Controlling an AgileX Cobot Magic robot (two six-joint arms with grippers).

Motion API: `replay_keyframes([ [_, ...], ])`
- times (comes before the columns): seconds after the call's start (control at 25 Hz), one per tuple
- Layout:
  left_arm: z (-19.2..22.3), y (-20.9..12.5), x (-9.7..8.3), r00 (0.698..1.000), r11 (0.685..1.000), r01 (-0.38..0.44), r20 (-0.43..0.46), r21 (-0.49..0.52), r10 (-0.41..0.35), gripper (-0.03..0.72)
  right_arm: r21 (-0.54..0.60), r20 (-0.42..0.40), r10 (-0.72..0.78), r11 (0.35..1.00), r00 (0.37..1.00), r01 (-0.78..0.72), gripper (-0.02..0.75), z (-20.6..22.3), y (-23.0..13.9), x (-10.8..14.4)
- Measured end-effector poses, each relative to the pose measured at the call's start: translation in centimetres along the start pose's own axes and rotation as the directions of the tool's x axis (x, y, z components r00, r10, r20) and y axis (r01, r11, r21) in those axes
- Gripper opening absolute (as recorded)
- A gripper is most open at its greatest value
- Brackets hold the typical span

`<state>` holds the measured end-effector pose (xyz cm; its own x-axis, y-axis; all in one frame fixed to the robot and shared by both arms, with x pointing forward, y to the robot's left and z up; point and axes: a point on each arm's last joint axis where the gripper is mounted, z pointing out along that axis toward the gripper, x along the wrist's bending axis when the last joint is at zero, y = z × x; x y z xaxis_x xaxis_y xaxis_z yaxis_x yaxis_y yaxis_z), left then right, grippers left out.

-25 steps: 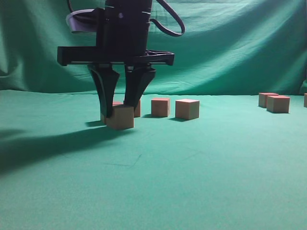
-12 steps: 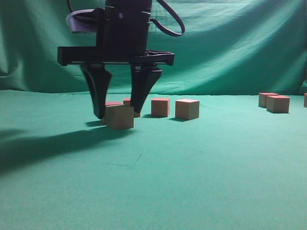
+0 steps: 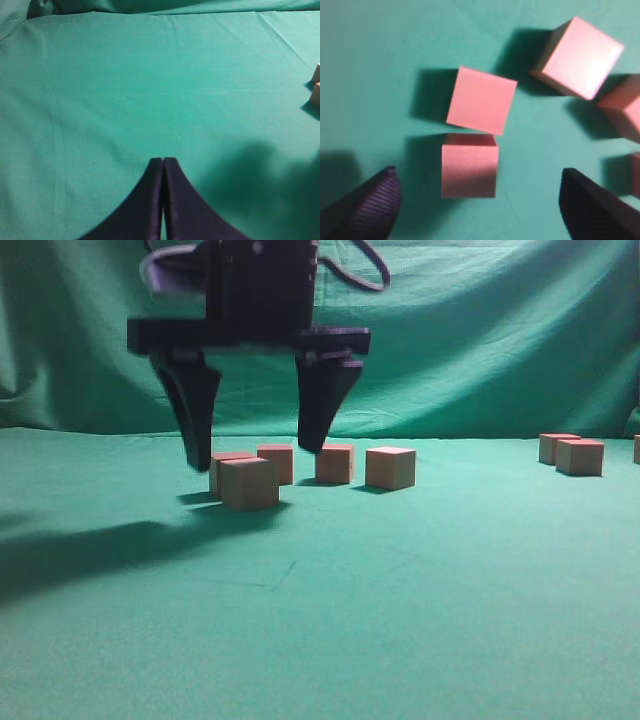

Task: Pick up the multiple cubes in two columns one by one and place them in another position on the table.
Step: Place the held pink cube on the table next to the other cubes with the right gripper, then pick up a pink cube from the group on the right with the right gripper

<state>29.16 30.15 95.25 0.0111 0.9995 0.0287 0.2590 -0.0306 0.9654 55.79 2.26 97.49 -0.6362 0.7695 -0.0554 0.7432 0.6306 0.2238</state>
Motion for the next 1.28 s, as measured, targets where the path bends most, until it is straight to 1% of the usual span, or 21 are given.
replay_keyframes([
  [0.2,0.0,0.0,0.0,1.0,1.0,0.0,0.0,0.0,0.0,0.0,-0.058,0.01,-0.026,0.998,1.0,0.027,0.613,-5.6,0.9,-0.5],
  [0.32,0.0,0.0,0.0,1.0,1.0,0.0,0.0,0.0,0.0,0.0,-0.128,0.059,-0.053,0.99,0.997,0.06,0.613,-9.5,1.0,-1.3],
  [0.4,0.0,0.0,0.0,1.0,1.0,0.0,0.0,0.0,0.0,0.0,-0.17,0.111,-0.042,0.984,0.993,0.061,0.613,-11.7,0.7,-2.7],
  [0.48,0.0,0.0,0.0,1.0,1.0,0.0,0.0,0.0,0.0,0.0,-0.213,0.134,0.0,0.977,0.991,0.028,0.613,-13.9,0.2,-4.5],
  [0.56,0.0,0.0,0.0,1.0,1.0,0.0,0.0,0.0,0.0,0.0,-0.254,0.14,0.06,0.967,0.988,-0.023,0.613,-16.0,-0.5,-6.6],
  [0.68,0.0,0.0,0.0,1.0,1.0,0.0,0.0,0.0,0.0,0.0,-0.325,0.126,0.172,0.938,0.977,-0.123,0.613,-19.5,-2.1,-10.3],
  [0.8,0.0,0.0,0.0,1.0,1.0,0.0,0.0,0.0,0.0,0.0,-0.363,0.131,0.273,0.908,0.953,-0.21,0.613,-22.0,-4.7,-13.7],
  [0.92,0.0,0.0,0.0,1.0,1.0,0.0,0.0,0.0,0.0,0.0,-0.326,0.157,0.365,0.896,0.918,-0.3,0.613,-21.8,-7.6,-16.9],
  [0.96,0.0,0.0,0.0,1.0,1.0,0.0,0.0,0.0,0.0,0.0,-0.296,0.168,0.395,0.894,0.903,-0.336,0.613,-21.1,-8.7,-18.0],
  [1.0,0.0,0.0,0.0,1.0,1.0,0.0,0.0,0.0,0.0,0.0,-0.264,0.177,0.419,0.892,0.89,-0.367,0.563,-20.4,-9.7,-18.8],
  [1.04,0.0,0.0,0.0,1.0,1.0,0.0,0.0,0.0,0.0,0.0,-0.236,0.186,0.45,0.883,0.873,-0.405,0.551,-19.7,-10.7,-19.8],
  [1.16,0.0,0.0,0.0,1.0,1.0,0.0,0.0,0.0,0.0,0.0,-0.149,0.197,0.526,0.85,0.827,-0.505,0.558,-16.5,-13.4,-22.0],
  [1.28,0.0,0.0,0.0,1.0,1.0,0.0,0.0,0.0,0.0,0.0,-0.111,0.194,0.587,0.809,0.786,-0.577,0.558,-13.8,-15.6,-23.8],
])
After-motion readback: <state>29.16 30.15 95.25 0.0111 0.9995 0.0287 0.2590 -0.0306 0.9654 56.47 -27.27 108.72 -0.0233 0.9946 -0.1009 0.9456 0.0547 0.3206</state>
